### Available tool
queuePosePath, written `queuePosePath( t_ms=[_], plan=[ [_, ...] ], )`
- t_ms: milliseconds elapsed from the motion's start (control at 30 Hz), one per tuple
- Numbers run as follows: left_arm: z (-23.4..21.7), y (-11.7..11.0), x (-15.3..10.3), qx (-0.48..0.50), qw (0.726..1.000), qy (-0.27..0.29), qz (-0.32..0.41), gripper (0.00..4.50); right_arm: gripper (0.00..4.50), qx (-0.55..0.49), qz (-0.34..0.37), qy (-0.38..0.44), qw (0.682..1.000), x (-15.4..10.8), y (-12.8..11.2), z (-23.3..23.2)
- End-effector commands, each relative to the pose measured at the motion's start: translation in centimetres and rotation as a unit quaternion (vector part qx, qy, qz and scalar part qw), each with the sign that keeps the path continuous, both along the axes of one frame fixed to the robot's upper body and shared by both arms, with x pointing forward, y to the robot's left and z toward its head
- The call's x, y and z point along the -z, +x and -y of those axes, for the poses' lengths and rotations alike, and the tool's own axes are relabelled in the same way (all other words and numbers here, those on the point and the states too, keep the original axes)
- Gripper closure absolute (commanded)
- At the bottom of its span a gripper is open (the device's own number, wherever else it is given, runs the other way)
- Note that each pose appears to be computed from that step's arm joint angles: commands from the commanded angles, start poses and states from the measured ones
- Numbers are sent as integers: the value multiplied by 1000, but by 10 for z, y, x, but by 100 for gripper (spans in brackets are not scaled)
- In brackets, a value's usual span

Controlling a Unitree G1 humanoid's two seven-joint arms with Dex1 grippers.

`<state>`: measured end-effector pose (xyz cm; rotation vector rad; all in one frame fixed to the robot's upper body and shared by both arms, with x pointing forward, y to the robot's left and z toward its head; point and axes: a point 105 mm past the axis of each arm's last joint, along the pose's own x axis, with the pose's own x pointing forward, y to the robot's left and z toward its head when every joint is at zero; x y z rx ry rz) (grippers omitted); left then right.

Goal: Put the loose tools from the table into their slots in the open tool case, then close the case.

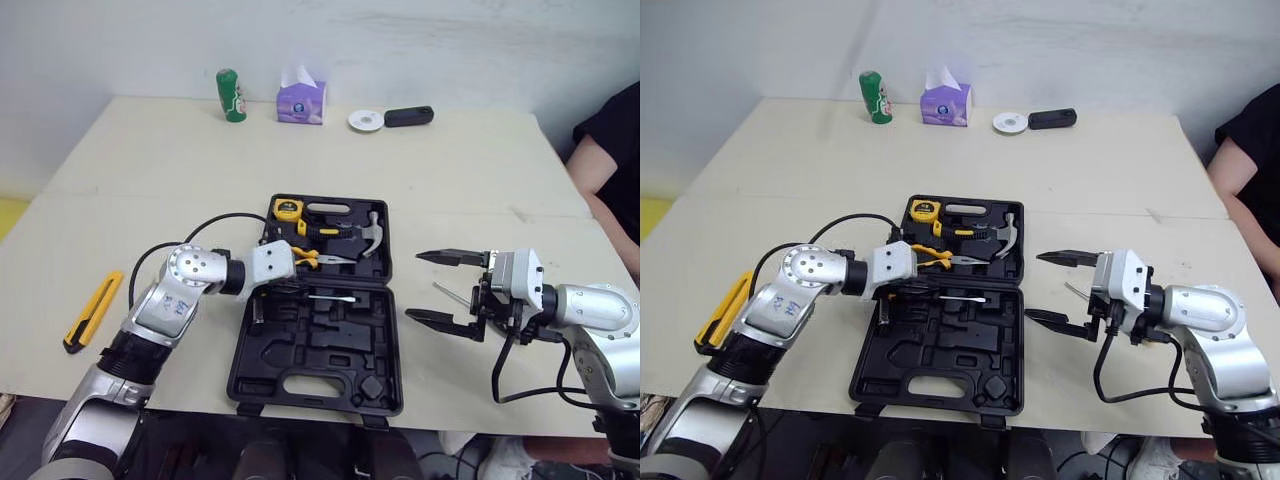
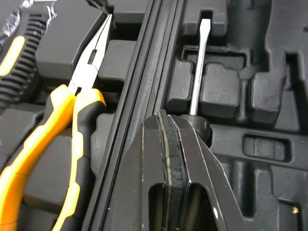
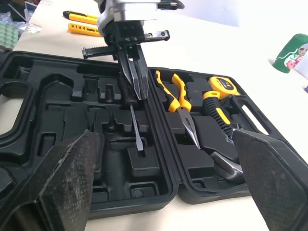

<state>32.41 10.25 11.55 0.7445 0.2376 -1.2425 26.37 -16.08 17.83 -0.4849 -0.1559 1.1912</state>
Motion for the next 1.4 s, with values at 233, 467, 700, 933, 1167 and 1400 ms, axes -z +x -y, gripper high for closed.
queuePosePath(
  t_ms=[233,467,700,933,1167,1400],
  plan=[
    [0,-45,98,29,987,117,-107,447,0,-1,17,12,1000,-3,0,-4],
    [-17,-43,114,-2,984,152,-93,447,0,1,20,15,1000,-4,2,-5],
    [-20,-39,112,9,984,163,-66,447,0,4,25,17,1000,-4,4,-6],
    [-3,-18,66,-6,998,54,-33,447,0,8,28,15,999,-4,5,-5],
    [9,-9,-11,17,989,-147,11,447,0,26,34,14,999,-5,5,5],
    [-33,-13,-50,6,976,-212,42,447,0,70,58,4,996,-12,8,32]
  ],
)
